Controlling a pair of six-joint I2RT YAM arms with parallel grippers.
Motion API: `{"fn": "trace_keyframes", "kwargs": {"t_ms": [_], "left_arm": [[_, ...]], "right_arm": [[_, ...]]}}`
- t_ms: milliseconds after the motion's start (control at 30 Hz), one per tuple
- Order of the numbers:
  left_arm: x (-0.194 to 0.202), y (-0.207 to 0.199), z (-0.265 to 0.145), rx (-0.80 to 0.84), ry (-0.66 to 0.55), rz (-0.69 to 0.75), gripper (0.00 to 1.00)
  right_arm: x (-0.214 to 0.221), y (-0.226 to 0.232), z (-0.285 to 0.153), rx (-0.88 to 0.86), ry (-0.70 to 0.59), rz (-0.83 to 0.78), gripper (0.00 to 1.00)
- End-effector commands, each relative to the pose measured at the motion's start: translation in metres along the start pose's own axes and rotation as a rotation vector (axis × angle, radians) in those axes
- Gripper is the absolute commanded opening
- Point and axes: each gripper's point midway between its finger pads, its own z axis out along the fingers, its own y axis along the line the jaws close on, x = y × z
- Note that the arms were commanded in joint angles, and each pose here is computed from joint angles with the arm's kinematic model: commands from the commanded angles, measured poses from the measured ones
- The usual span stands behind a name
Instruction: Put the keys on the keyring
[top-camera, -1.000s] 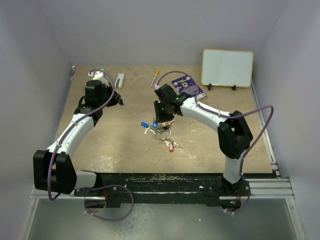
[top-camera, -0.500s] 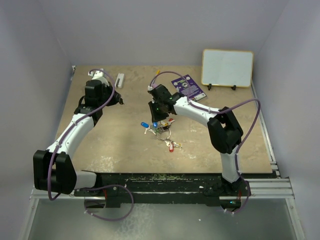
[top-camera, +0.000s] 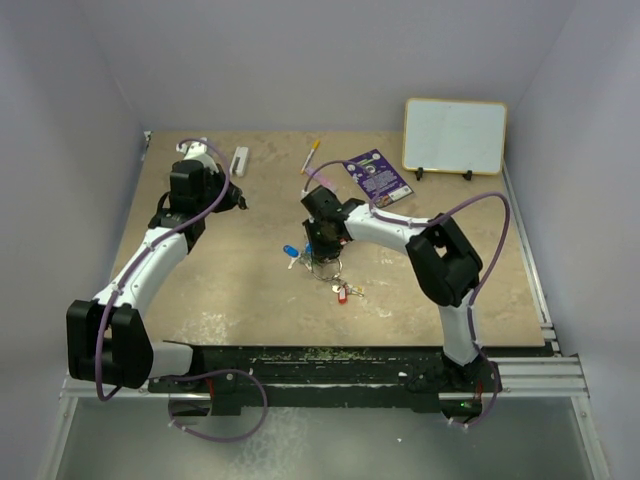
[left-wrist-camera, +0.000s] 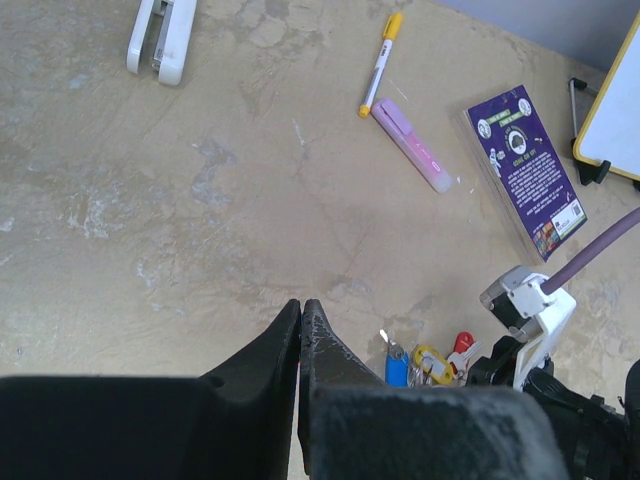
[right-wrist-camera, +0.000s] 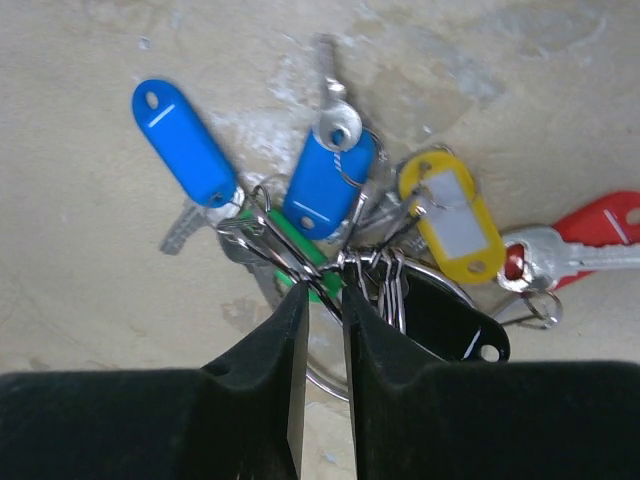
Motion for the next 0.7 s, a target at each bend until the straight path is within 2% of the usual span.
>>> {"fn": "trace_keyframes", "kwargs": {"t_ms": [0,200,400,533,600,667], "left_arm": [[-0.015,-0.007,-0.002,0.029,-0.058,-0.013,0.04],[-0.014,-0.006,-0.002,0.025,-0.055,-0.012,0.04],[-0.013,-0.007,-0.001,0.031,-0.05,-0.019,0.04],[-0.011,-0.007,0.0,0.036,-0.041,-0.025,0.04],[-0.009,-0.007,0.002,0.038,-0.035,-0.031,0.04],[-0.009,-0.008,0.003,0.043,-0.034,-0.036,0.04]], "right_arm": [[0.011,-0.026,-0.006,0.114,0.029,0.088,0.21],[0.046,-0.071,-0.02,0.265,0.065,0.259,0.21],[0.053,-0.117,-0.061,0.354,-0.023,0.507,0.26],[0.021,-0.113,-0.09,0.308,-0.145,0.507,0.28],[-0.013,-0.106,-0.104,0.274,-0.243,0.448,0.29],[-0.031,-0.097,-0.111,0.24,-0.281,0.423,0.29]]}}
